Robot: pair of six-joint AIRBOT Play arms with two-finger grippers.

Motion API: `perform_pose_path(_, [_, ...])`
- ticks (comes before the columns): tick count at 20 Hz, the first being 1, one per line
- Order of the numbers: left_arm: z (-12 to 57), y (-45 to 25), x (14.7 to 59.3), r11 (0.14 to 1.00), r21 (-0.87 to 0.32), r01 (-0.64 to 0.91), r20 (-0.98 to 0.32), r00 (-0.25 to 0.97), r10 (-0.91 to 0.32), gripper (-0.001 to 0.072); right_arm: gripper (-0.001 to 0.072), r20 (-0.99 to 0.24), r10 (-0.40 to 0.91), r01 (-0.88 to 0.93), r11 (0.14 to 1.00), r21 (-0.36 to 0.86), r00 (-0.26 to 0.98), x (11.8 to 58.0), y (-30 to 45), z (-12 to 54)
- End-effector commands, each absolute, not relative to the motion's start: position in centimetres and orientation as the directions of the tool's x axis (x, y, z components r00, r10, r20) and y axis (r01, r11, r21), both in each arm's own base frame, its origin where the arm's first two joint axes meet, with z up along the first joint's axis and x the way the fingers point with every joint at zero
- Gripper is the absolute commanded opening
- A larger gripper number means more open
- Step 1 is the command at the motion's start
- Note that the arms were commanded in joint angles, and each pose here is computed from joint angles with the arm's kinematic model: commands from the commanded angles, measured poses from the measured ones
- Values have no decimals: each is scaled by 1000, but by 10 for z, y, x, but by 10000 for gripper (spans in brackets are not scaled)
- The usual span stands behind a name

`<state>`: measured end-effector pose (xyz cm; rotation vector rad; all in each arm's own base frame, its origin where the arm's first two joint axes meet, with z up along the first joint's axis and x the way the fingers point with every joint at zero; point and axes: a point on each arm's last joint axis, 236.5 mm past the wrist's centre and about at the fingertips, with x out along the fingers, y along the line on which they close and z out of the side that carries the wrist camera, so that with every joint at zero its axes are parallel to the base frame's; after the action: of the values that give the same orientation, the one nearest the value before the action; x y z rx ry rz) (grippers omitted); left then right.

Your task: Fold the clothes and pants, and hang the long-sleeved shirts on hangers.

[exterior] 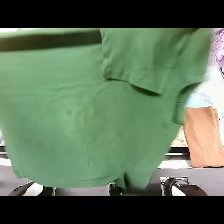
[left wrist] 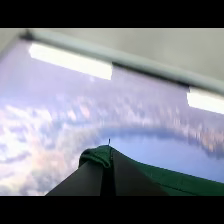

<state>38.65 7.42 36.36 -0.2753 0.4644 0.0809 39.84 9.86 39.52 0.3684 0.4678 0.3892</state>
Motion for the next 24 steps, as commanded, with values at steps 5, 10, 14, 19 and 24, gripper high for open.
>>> perform_pose_path(5, [74, 57, 565, 942, -307, -138, -787, 593, -170, 17, 24, -692, 478, 27, 813, 582, 541, 551, 103, 128])
perform_pose_path(10, [0, 61, 616, 937, -310, -160, -781, 605, -155, 17, 23, -701, 441, 36, 833, 553, 560, 608, 113, 29])
perform_pose_path(14, [-3, 65, 615, 940, -303, -159, -786, 599, -152, 17, 23, -716, 367, 32, 879, 477, 593, 616, 97, 29])
perform_pose_path(19, [-27, 54, 570, 940, -302, -160, -885, 413, -214, 17, 23, -841, 378, 33, 906, 422, 386, 566, 100, 11])
perform_pose_path(24, [-45, 49, 520, 950, -268, -159, -951, 198, -235, 18, 24, -943, 304, 85, 945, 317, 137, 507, 82, -13])
